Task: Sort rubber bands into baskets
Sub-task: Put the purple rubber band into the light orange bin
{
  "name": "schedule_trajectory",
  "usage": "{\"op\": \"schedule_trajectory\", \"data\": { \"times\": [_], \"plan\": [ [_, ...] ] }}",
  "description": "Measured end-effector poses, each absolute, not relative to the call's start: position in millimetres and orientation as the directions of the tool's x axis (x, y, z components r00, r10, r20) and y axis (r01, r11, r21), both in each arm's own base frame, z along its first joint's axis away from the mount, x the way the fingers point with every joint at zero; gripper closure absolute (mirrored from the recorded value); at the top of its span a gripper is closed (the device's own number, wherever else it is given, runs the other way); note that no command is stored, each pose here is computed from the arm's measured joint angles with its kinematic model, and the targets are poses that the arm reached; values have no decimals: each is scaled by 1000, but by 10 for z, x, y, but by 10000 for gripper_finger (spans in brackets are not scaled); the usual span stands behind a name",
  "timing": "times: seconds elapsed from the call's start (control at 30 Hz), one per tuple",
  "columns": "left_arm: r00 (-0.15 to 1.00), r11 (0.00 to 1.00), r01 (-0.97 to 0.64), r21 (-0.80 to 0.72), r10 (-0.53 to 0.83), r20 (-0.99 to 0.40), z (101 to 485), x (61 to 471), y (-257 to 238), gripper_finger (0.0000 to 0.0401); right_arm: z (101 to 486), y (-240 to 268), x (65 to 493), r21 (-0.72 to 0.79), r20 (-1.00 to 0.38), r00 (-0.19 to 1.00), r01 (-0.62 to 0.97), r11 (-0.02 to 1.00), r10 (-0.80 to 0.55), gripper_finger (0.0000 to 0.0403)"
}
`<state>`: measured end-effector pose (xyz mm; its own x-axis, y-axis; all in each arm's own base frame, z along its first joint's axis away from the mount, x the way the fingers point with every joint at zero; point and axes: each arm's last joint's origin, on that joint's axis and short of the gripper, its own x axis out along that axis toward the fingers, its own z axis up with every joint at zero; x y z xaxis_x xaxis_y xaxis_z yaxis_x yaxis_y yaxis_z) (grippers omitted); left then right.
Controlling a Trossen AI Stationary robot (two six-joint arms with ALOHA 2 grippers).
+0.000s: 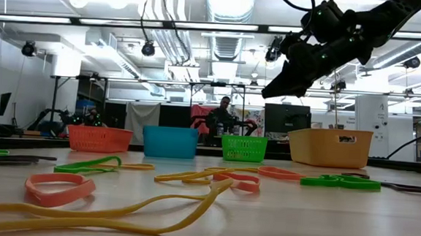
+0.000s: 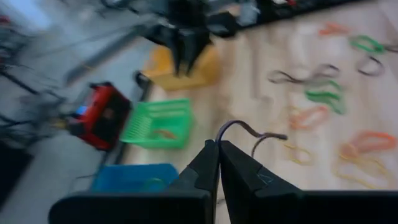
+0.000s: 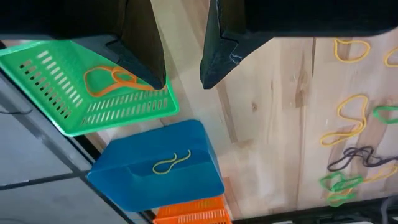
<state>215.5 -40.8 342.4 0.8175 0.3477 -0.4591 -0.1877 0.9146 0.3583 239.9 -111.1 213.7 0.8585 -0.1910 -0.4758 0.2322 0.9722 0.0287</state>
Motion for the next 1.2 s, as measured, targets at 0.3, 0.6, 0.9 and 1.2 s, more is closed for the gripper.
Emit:
{"op": "schedule_trajectory", "data": {
  "times": [0.3,0.6,0.9,1.2],
  "plan": [
    [778,833,-371,410,520,-353,3804,2155,-60,401,2182,-1123,2420,-24,-430,879,216,976,-205,305],
    [770,841,-374,391,517,-374,3778,2169,539,401,2225,-1228,2395,-147,-411,841,320,936,-352,305],
    [808,870,-331,364,461,-367,3646,2278,1084,401,2316,-1485,2290,-111,-360,817,441,891,-450,305],
    [894,911,-269,313,357,-271,3582,2565,1228,401,2583,-1490,2348,-62,-85,952,290,955,-295,273]
  ]
}}
